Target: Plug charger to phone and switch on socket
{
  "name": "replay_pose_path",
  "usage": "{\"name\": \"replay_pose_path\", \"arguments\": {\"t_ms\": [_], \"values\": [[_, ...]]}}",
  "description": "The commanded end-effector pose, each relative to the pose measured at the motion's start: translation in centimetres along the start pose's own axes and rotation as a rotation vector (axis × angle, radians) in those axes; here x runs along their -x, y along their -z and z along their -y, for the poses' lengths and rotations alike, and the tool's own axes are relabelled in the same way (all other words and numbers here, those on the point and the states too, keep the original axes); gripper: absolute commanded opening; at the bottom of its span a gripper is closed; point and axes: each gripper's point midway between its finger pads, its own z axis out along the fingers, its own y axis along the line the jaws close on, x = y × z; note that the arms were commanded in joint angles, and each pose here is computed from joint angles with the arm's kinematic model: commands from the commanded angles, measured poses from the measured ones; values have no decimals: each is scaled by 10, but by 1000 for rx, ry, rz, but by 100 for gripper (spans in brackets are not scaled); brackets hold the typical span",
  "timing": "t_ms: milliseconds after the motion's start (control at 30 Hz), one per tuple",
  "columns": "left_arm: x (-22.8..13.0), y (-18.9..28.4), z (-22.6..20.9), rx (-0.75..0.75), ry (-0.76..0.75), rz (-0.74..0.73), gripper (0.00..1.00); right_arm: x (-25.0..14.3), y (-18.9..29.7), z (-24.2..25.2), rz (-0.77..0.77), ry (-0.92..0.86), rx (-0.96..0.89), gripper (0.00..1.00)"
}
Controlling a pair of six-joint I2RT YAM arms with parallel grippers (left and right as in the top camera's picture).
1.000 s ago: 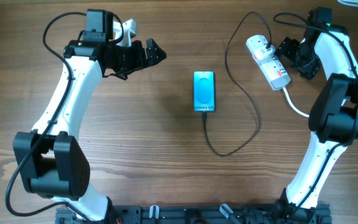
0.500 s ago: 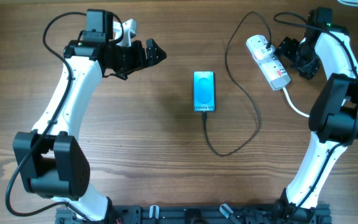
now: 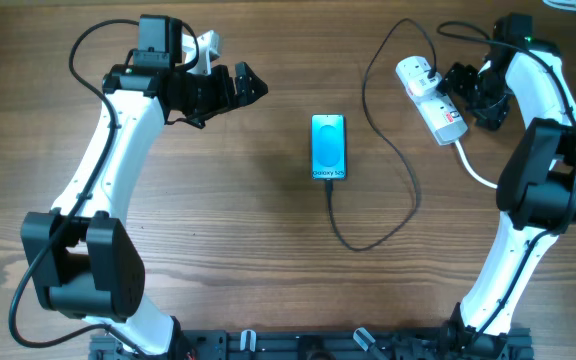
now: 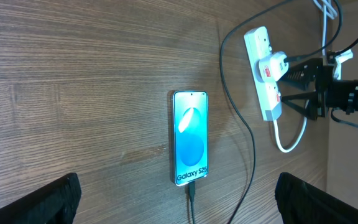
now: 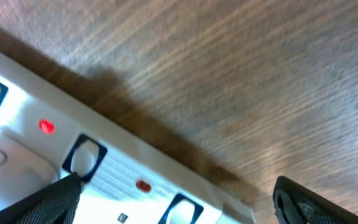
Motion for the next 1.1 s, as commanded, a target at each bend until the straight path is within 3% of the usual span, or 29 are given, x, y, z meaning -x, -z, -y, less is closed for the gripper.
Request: {"name": "replay_pose_path", "arguments": {"t_ms": [0, 333, 433, 667, 1067], "values": [[1, -2, -3, 11, -22, 1, 100, -11, 11, -7, -20, 3, -2, 100], [1, -2, -3, 11, -22, 1, 100, -40, 162, -11, 149, 44, 13, 100], [1, -2, -3, 11, -22, 1, 100, -69, 199, -24, 211, 130, 41, 100], [1, -2, -3, 11, -22, 1, 100, -163, 234, -36, 271, 321, 48, 100], [1, -2, -3, 11, -22, 1, 100, -269, 329, 22, 376, 383, 217, 100]]}}
